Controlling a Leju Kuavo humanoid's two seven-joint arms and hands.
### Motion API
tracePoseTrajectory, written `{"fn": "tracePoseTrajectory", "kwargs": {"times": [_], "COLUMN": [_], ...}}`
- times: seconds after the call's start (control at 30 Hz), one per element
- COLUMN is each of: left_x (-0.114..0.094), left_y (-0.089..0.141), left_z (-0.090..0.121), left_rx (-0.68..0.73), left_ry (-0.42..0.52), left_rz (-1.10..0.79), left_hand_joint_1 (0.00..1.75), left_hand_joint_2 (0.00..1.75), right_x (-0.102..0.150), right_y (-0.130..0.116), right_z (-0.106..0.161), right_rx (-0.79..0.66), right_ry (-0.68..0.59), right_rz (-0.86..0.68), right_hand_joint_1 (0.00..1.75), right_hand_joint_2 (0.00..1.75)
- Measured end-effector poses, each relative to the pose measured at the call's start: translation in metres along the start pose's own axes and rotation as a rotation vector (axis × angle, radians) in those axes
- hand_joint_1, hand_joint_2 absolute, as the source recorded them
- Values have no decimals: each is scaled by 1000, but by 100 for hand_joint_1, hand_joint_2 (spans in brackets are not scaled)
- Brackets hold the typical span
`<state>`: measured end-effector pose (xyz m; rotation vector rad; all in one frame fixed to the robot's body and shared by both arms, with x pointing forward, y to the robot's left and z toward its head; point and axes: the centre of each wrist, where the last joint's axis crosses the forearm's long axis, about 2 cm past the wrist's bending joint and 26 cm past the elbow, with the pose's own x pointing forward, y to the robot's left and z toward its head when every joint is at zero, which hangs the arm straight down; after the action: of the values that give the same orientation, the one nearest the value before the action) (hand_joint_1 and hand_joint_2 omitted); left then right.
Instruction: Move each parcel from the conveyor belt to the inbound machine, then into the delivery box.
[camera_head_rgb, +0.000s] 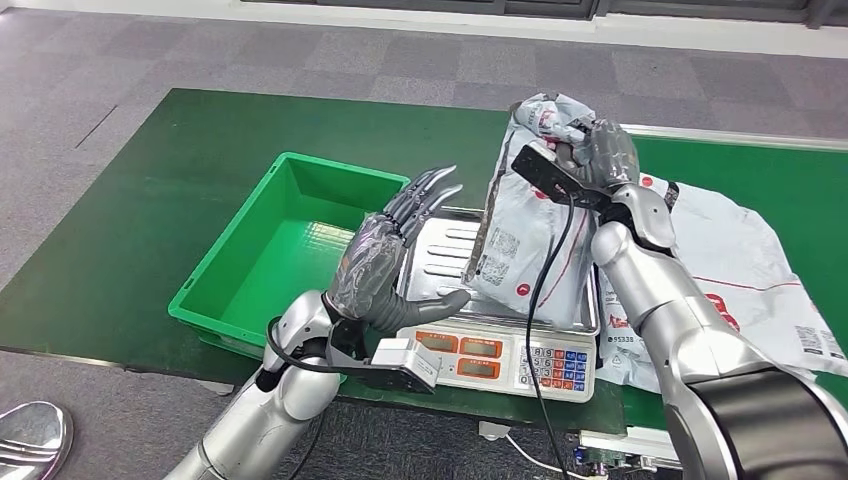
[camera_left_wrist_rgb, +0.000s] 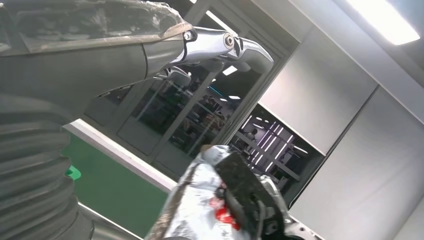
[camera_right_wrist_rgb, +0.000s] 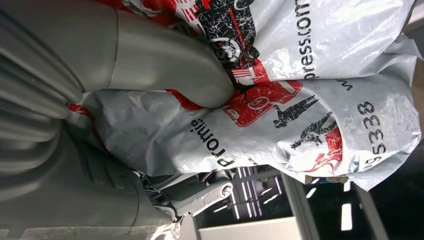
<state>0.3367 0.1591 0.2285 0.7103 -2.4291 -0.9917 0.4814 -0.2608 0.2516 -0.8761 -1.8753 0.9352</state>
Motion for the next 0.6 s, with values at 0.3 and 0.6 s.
{"fn": "tracePoseTrajectory", "kwargs": {"times": [0.3, 0.6], "left_x": [0, -1], "left_y": [1, 1], "left_z": [-2, 0], "left_rx": [-6, -11], "left_ry": [-3, 2], "left_rz": [-6, -11], "left_hand_joint_1": [0, 0], "left_hand_joint_2": [175, 175], "right_x": [7, 0], "right_y": [31, 53], "right_z": [16, 37], "right_rx": [128, 198], "right_ry": [33, 107], "right_rz": [-33, -43], "right_hand_joint_1": [175, 87], "right_hand_joint_2": [175, 175]}}
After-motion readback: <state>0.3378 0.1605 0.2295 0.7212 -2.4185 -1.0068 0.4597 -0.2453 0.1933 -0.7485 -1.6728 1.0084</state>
